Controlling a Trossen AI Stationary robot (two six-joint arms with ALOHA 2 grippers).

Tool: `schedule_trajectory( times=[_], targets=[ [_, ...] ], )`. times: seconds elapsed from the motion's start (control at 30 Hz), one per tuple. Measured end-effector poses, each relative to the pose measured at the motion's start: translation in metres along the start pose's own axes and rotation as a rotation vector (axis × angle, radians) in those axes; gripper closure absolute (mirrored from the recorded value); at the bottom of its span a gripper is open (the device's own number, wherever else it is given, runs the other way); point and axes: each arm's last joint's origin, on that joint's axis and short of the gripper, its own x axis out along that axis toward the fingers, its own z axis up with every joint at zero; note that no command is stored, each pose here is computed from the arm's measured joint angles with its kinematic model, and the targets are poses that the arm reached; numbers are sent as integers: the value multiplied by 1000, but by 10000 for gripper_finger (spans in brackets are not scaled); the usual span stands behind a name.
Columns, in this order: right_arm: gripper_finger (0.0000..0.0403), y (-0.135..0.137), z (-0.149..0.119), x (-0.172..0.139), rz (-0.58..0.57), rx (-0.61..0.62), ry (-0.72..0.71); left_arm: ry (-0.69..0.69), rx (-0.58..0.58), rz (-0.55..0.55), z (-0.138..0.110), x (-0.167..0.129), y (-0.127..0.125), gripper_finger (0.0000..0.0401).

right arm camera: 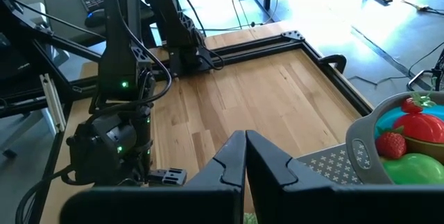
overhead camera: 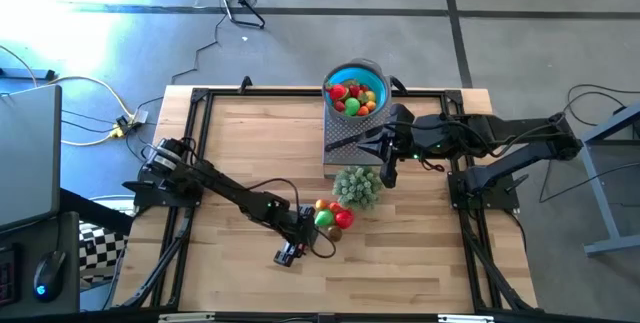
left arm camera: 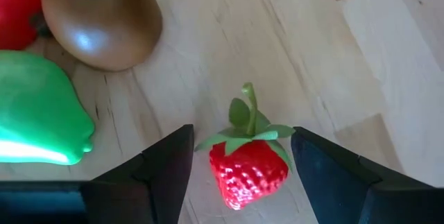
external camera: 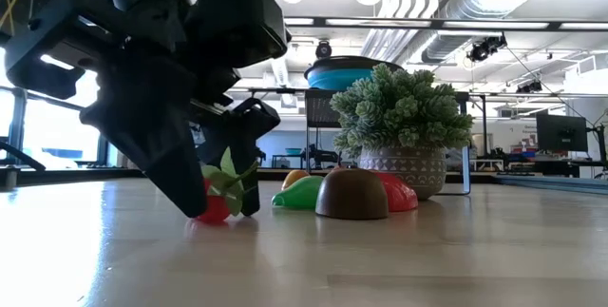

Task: Pick & Place Fruit
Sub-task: Put the red strawberry into the blue strainer bowl

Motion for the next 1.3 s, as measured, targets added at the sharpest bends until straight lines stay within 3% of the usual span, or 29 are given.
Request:
schedule_trajectory(
  times=[0.43,0.87,1.3],
  targets=[
    [398,0,0,0,-1,-2,5,19,-2,-1,-2,0,0,168],
    [398,0,0,0,-1,-2,5,23,-19,7,-2,0,0,254],
    [398,1,-1,0,49,-2,18,55,-44,-12,5,-4,-1,253]
  ],
)
